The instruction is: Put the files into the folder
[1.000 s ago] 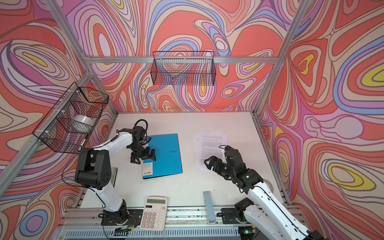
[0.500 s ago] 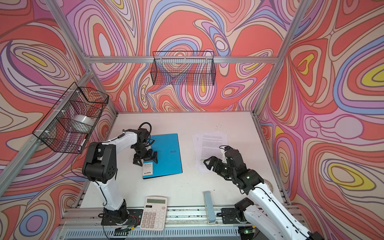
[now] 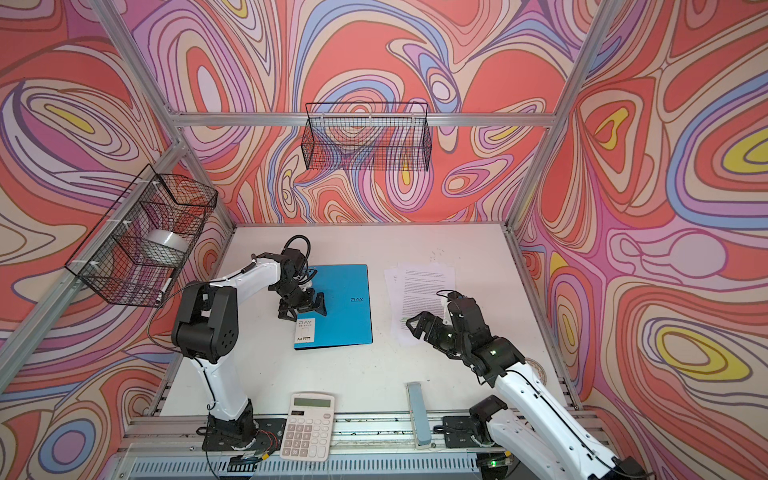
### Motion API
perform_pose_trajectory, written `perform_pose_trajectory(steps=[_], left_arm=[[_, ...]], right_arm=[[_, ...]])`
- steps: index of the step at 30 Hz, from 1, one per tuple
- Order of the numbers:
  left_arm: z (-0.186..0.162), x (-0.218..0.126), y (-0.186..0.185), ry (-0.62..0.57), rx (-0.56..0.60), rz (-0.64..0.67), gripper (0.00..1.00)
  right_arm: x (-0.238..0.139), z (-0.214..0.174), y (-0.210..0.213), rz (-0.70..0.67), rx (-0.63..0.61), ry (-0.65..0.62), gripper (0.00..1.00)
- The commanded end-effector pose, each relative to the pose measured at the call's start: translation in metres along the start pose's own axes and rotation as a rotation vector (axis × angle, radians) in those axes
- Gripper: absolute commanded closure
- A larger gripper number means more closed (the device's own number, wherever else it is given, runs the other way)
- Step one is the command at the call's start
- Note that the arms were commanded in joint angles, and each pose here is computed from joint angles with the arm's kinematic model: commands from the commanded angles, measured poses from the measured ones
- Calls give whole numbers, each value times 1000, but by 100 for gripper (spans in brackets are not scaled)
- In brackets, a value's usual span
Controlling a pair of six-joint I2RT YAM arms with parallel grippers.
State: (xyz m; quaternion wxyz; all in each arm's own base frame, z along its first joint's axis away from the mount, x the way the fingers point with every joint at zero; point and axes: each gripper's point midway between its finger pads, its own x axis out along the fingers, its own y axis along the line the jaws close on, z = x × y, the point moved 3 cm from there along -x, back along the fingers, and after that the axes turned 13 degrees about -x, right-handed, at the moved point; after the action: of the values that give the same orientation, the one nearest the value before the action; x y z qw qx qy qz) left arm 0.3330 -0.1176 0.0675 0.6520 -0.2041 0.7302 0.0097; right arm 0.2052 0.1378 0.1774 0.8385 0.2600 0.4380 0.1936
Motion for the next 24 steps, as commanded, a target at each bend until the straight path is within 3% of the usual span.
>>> perform_pose_trajectory(steps=[1, 4, 8, 14, 19, 24], left_arm=[[10, 1, -27, -28, 12, -71, 0], [17, -9, -36, -82, 69, -36, 0], [21, -50, -23, -202, 212, 107, 0], [16, -104, -4, -382, 638, 370, 0], [-5, -105, -3, -535, 917, 555, 0], [-53, -79, -21, -633, 1231, 605, 0]], right_arm=[[6, -1, 1, 14, 3, 2, 4], [8, 2, 2, 16, 3, -3, 4], [8, 8, 5, 2, -11, -6, 4], [17, 12, 3, -7, -8, -5, 4], [27, 14, 3, -13, -6, 19, 4], [33, 20, 6, -9, 3, 20, 4]])
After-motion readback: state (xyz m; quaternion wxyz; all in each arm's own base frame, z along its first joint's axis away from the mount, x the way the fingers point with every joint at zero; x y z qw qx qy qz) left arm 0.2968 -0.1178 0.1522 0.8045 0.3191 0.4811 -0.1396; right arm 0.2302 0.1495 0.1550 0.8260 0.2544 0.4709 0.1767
